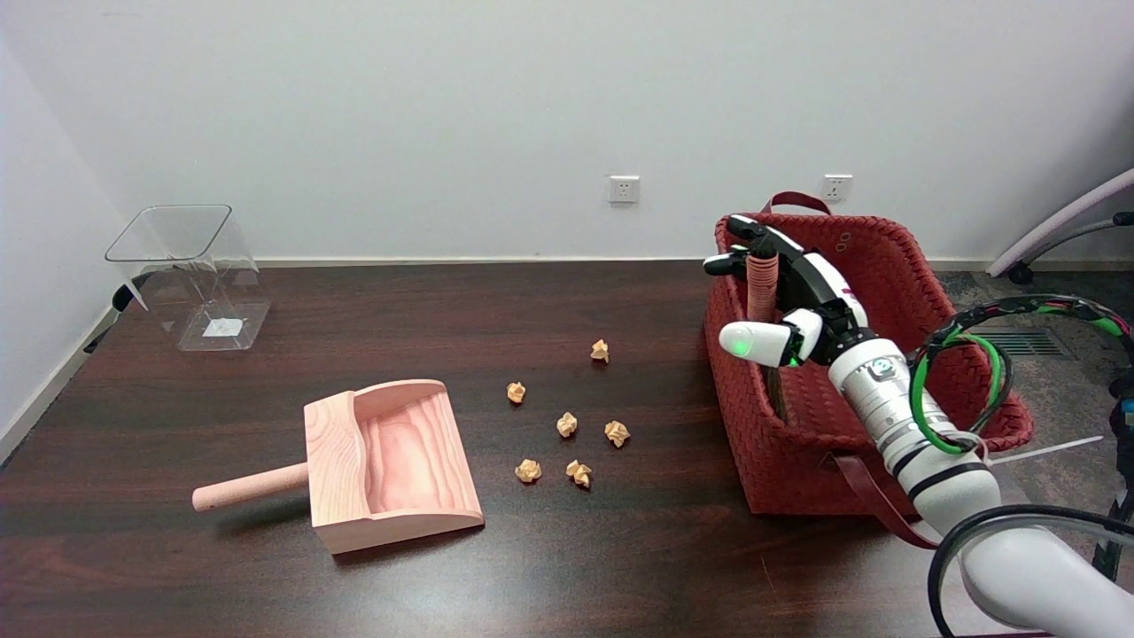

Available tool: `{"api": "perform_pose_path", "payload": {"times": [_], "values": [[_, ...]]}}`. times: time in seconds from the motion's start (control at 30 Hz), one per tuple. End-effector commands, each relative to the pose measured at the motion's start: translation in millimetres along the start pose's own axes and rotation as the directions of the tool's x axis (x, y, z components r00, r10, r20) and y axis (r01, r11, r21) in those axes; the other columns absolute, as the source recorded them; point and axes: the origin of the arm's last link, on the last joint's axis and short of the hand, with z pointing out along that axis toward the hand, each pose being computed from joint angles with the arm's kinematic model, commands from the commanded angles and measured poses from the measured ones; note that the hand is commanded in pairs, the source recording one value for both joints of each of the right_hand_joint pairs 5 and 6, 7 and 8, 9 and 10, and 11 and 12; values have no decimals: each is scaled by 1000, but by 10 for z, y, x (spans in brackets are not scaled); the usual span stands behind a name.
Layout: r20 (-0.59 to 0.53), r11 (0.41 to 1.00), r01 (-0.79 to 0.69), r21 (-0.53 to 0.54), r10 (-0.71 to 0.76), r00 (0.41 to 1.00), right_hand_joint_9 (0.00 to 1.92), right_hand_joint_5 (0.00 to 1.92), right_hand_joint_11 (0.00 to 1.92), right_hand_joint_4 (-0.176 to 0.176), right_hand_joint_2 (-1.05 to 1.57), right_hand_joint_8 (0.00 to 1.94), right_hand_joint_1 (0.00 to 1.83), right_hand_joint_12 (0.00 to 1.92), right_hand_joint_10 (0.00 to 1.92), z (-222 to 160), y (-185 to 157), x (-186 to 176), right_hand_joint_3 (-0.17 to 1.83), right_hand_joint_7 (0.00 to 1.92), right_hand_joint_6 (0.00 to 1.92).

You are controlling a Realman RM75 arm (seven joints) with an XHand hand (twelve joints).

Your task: Pick up the broom in the basket.

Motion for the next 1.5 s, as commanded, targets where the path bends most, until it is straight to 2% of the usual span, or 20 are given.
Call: {"api": "perform_pose_path", "payload": {"times": [0.03,0.2,0.3,0.37,0.43,0.63,0.7,0.97,1.1,1.2,1.23,1.27,1.3,1.33,1.43,1.5], "values": [[23,998,-51,42,50,998,335,335,335,0,-648,871,1130,335,335,64,-117,-80,1152,871,335],[31,997,-57,44,55,998,580,580,580,0,-653,1084,1114,580,580,71,-123,-100,1375,1084,580],[31,997,-59,42,58,998,719,719,719,0,-618,1179,1085,719,719,69,-120,-102,1441,1179,719],[31,997,-60,40,59,998,815,815,815,0,-552,1308,1078,815,815,65,-114,-102,1463,1308,815],[39,997,-71,14,71,997,994,994,994,0,-422,1465,1056,994,994,52,-50,-133,1429,1465,994],[33,997,-66,29,65,997,1676,1676,1676,0,0,1881,998,1676,1676,46,-89,-112,1063,1881,1676],[34,997,-67,28,66,997,1894,1894,1894,0,-8,1920,986,1894,1894,43,-86,-117,1062,1920,1894],[41,998,-66,24,65,997,1920,1920,1920,0,-531,1920,1010,1920,1920,31,-74,-141,1220,1920,1920],[35,997,-67,27,66,997,1920,1920,1920,0,-750,1920,1111,1920,1920,29,-76,-142,1111,1920,1920],[17,997,-63,33,62,998,1920,1920,1920,0,-525,1920,1220,1920,1920,25,-76,-129,934,1920,1920],[-2,995,-39,88,39,999,1920,1920,1920,0,-425,1920,1245,1920,1920,39,-213,-64,977,1920,1920],[-65,964,52,260,-36,997,1920,1920,1920,0,-312,1920,1266,1920,1920,33,-653,122,1064,1920,1920],[13,997,-61,40,61,998,1920,1920,1920,0,-79,1920,1307,1920,1920,39,-93,-120,1107,1920,1920],[11,997,-62,41,62,998,1920,1920,1920,0,247,1920,1366,1920,1920,44,-98,-115,1059,1920,1920],[3,997,-69,45,69,998,1920,1920,1920,0,646,1920,1429,1920,1920,66,-113,-91,915,1920,1920],[-3,996,-66,51,66,998,1920,1920,1920,0,765,1920,1445,1920,1920,83,-130,-71,857,1920,1920]]}}
